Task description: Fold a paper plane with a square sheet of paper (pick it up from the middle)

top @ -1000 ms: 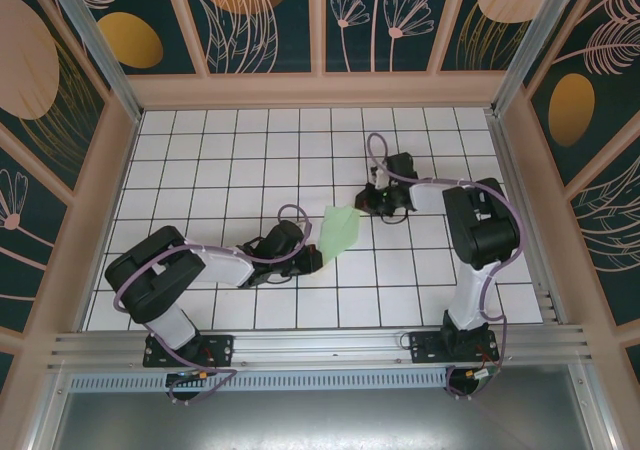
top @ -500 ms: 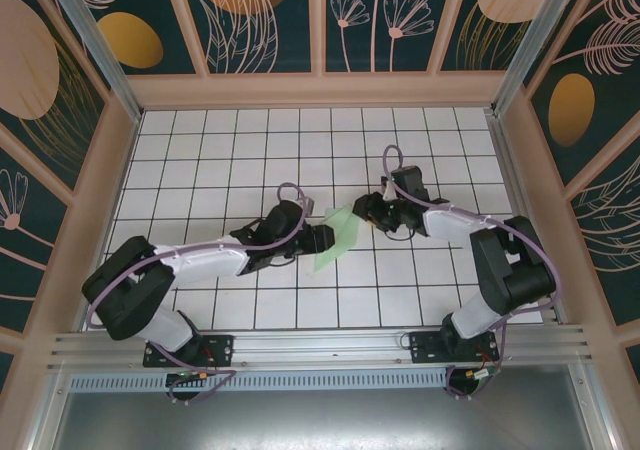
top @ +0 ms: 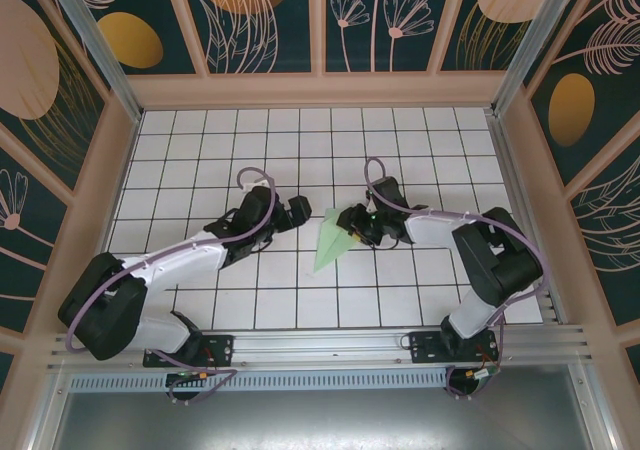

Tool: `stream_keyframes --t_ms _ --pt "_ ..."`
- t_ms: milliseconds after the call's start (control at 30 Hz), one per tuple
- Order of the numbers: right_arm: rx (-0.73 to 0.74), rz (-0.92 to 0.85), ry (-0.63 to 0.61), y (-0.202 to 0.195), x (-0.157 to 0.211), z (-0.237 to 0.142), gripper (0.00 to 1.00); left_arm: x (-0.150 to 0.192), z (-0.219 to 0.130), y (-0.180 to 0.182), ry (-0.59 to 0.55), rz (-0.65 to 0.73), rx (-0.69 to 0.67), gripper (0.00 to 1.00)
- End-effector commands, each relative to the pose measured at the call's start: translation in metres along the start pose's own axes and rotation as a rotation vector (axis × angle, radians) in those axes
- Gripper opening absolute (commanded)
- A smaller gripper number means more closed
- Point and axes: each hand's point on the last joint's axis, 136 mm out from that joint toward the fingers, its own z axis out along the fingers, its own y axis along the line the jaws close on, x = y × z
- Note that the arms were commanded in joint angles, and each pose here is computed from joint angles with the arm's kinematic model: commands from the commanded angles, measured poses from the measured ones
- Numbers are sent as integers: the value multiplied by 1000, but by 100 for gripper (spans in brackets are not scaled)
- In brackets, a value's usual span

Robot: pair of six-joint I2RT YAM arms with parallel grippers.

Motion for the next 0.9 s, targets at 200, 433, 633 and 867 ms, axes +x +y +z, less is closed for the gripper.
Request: stream_keyframes --t_ms 200,433,633,867 --pt "-21 -46 19 22 4 21 36 -6 5 30 28 -73 -71 99" --pt "-51 -86 21 35 9 30 27 -15 -4 39 0 -110 -92 99" --pt "-77 -110 -24 38 5 30 16 -8 -13 37 26 -130 -37 99" --pt "-251 -187 -76 82 0 -1 2 21 -25 6 166 -140 192 99"
